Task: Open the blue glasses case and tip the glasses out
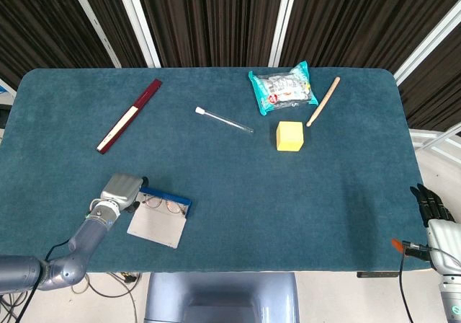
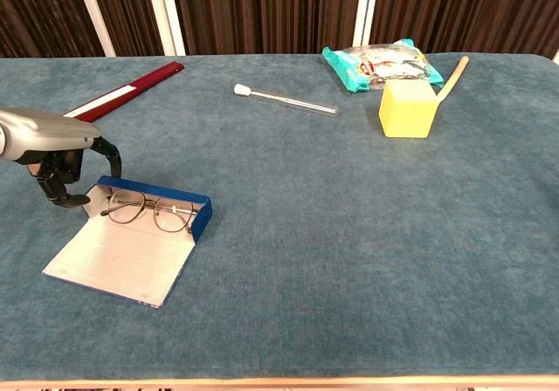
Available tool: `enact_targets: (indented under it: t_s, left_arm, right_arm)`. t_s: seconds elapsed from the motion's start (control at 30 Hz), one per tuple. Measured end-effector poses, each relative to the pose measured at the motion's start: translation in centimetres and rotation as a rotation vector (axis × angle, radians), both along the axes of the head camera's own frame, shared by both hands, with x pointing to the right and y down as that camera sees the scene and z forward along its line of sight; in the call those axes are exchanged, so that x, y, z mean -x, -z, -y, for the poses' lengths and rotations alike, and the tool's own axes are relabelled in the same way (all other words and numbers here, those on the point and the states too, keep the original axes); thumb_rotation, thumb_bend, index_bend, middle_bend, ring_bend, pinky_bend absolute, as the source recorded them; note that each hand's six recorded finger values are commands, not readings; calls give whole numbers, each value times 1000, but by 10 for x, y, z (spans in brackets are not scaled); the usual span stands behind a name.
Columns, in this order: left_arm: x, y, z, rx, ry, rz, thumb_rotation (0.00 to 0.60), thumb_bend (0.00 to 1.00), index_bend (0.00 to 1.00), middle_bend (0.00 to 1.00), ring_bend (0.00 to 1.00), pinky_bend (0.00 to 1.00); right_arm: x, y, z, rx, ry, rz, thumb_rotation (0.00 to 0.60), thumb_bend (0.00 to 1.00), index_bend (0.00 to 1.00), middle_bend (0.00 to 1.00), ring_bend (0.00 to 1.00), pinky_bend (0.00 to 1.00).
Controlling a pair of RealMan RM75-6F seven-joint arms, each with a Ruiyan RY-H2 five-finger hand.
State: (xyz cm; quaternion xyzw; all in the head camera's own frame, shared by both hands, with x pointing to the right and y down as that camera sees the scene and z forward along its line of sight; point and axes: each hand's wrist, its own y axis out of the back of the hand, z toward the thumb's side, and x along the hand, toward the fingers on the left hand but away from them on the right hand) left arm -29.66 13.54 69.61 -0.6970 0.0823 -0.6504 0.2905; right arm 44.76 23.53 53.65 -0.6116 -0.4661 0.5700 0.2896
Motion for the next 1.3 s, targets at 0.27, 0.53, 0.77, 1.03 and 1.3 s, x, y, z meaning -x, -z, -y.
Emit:
enact_targets:
  t_s: [0.27,0.53,0.77,1.03,1.3]
  left_arm:
    - [0,7,5,-35,26,-26,600,314,316,991,867,951]
    - [-25,14,10,-115,30,-126,600,314,398,1000,876,960]
    - [-50,7,2,-134,-18,-174,600,314,464,1000,881,964]
    - [-58,-3,-1,-139,-27,-165,600,314,473,1000,881,965]
    - [-56,-8,1,-139,-19,-149,600,312,459,1000,881,964]
  right_arm:
    - [0,1,0,-2,1,2,600,176,0,0,0,194]
    - [0,1,0,-3,2,3,600,177,0,0,0,194]
    - [0,1,0,-4,0,4,600,177,0,0,0,194]
    - [0,1,1,-3,1,5,600,178,0,0,0,193]
    - [0,0,1,-1,2,4,600,179,0,0,0,194]
